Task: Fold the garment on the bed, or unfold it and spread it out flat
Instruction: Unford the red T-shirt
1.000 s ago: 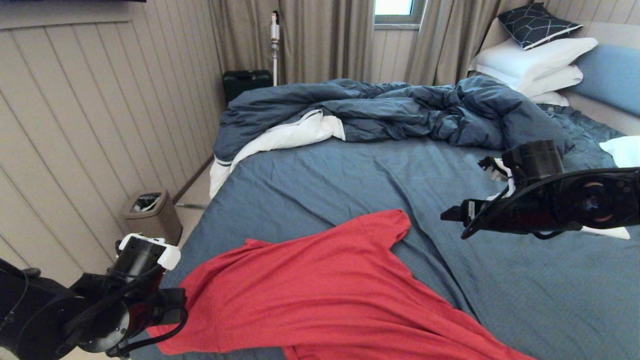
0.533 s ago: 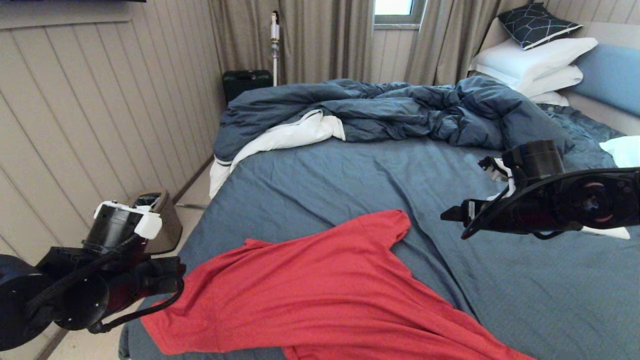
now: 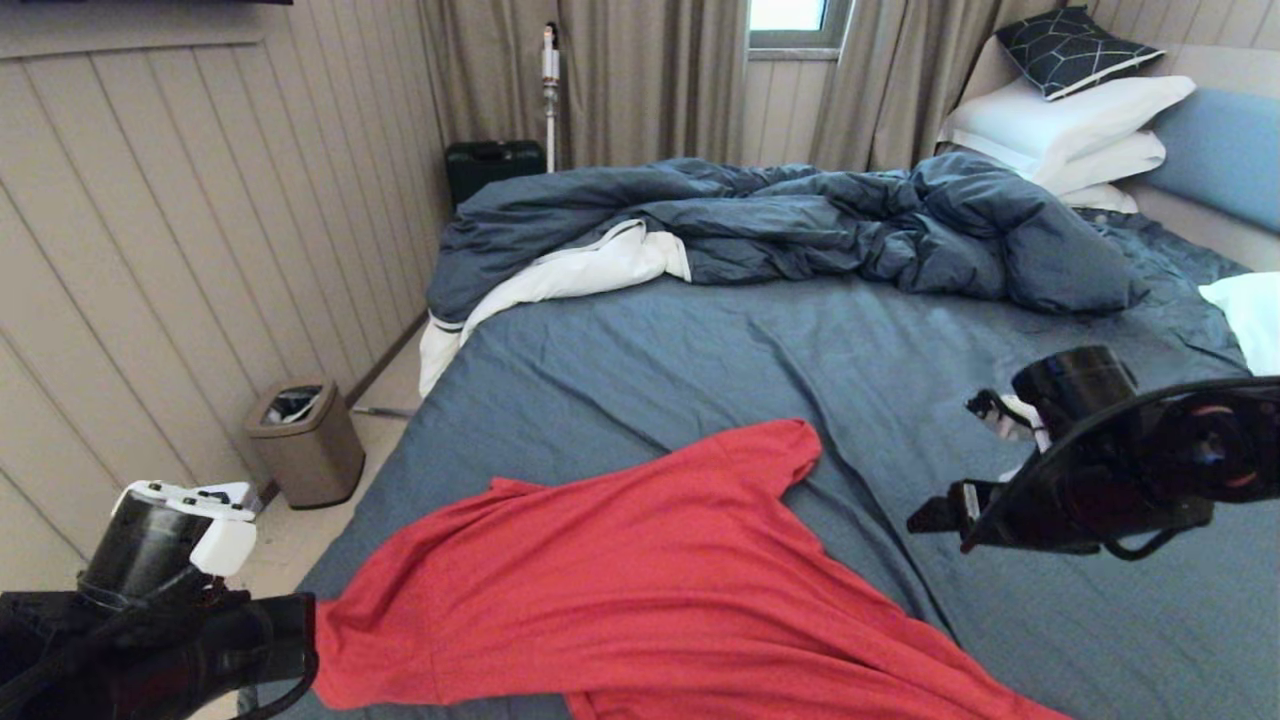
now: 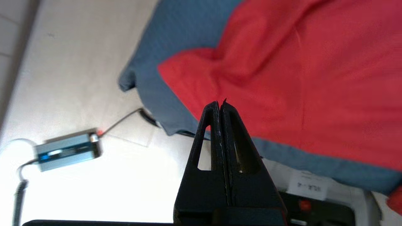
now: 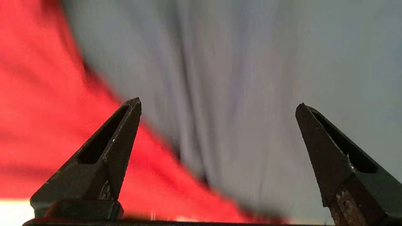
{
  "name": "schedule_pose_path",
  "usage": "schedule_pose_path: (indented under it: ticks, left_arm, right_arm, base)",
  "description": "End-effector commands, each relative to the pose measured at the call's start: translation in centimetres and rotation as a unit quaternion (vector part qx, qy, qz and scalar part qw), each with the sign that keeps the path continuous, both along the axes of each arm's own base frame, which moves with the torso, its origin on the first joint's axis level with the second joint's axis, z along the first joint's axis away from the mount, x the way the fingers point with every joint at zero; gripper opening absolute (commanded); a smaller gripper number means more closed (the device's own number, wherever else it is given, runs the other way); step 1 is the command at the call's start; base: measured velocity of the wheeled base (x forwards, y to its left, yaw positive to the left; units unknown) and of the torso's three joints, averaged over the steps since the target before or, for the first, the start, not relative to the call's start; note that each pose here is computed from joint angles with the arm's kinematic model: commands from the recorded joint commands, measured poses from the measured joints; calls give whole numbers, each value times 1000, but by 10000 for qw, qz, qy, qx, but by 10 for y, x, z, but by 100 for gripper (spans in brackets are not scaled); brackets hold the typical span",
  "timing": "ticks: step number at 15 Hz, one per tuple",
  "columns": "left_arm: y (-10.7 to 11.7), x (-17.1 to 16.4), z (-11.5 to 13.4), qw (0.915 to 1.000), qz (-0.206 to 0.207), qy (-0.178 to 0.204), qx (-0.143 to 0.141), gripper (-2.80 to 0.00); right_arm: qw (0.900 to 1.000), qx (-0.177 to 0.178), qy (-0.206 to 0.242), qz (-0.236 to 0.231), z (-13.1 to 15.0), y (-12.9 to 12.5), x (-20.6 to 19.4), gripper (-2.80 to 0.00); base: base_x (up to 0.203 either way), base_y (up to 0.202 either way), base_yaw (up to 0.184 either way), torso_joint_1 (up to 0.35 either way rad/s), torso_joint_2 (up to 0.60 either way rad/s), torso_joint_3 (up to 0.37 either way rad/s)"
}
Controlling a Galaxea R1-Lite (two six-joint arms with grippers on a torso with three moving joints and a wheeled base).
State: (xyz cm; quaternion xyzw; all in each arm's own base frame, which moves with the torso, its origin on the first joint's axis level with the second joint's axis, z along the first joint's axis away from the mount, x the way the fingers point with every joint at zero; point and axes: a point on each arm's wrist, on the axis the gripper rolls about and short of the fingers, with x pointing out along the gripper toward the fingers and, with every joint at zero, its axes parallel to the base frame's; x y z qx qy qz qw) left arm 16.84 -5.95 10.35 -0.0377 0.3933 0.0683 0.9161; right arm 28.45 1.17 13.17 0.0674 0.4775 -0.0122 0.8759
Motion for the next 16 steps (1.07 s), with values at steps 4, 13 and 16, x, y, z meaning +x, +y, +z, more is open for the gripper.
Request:
schedule_pose_path:
  ticks: [4,13,16]
  left_arm:
    - [5,-8,-8,9999,30,-117,-81,-280]
    - [6,-13,-15,9999,-54,64,-123,-280]
    - [5,-12,-16,9998,-63,104,-131,-280]
  right_arm:
    - [9988,128,322,357,-8,1,-46,0]
    - [9921,-454,1038,543,-39,-34,-146,0]
    - [9886,-405,1341,561,-50,-36,-138,0]
  base:
    - [0,0,0,0,0,0]
    - [0,0,0,0,0,0]
    - [0,0,0,0,0,0]
